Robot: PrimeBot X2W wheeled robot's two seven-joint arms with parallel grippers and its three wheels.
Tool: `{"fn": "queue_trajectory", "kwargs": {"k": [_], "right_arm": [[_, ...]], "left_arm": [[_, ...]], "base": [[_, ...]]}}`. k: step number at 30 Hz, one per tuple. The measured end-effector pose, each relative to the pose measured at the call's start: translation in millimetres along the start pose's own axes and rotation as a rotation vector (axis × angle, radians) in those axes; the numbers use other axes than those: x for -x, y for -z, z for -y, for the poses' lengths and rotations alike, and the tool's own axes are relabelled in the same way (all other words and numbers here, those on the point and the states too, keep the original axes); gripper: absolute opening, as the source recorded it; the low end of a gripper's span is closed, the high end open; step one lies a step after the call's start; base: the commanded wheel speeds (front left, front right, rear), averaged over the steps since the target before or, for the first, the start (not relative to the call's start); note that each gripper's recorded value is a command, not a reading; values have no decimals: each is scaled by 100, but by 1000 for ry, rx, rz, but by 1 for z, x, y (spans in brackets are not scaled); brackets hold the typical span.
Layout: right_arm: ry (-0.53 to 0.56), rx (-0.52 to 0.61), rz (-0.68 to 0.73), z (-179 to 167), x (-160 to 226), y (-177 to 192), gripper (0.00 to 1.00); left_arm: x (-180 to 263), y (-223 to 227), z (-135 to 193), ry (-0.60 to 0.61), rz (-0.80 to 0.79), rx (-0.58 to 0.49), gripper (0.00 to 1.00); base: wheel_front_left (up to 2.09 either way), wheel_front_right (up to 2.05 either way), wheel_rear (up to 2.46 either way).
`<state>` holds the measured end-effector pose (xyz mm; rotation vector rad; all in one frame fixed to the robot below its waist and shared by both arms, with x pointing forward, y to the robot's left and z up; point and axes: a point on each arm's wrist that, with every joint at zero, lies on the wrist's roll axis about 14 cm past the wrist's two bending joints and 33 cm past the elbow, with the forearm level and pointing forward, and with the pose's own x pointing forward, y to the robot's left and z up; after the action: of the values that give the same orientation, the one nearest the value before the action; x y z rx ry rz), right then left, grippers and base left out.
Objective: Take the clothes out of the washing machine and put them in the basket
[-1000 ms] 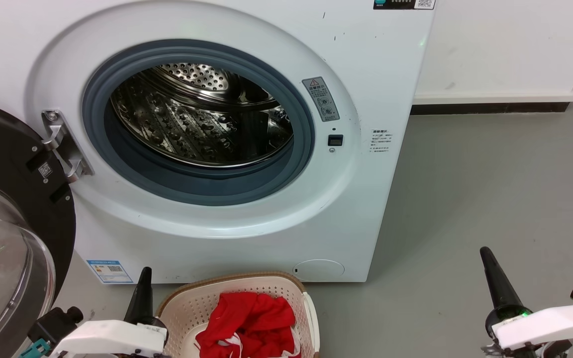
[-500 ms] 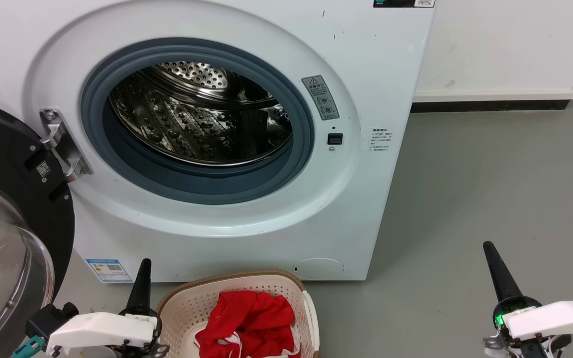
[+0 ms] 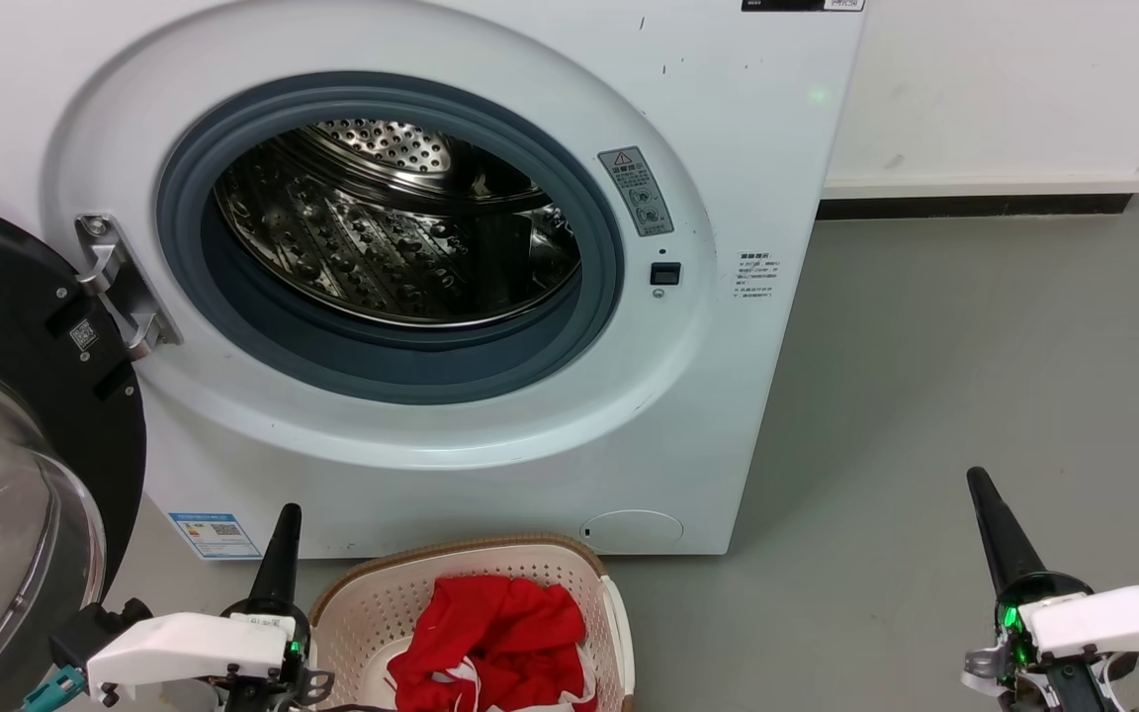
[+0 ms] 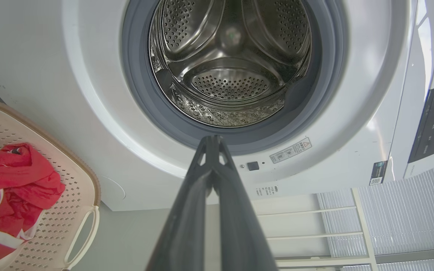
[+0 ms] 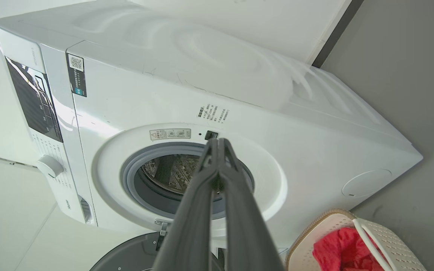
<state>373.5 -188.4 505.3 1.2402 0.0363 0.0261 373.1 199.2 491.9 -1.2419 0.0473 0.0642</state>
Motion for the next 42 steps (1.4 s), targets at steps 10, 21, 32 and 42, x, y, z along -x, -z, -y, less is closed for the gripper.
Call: {"fn": "queue_trajectory", "kwargs": {"k": [10,21,32,42], "right_arm": [[4,-87,10,2,-3,-3,0],[7,-179,22,4,-6,-6,0],[5,-262,32,4,-10,-9,0],[5,-331,42,5,-13,-12,0]], "left_arm": [[-4,-1,4,16,-5,88,0],[-7,-2,6,29,-7,181,0],[-11,-3,9,47,-12,263,0],[-14,-5,13,64,-14,329,0]], "base": [[0,0,0],[0,0,0],[0,0,0],[0,0,0]]}}
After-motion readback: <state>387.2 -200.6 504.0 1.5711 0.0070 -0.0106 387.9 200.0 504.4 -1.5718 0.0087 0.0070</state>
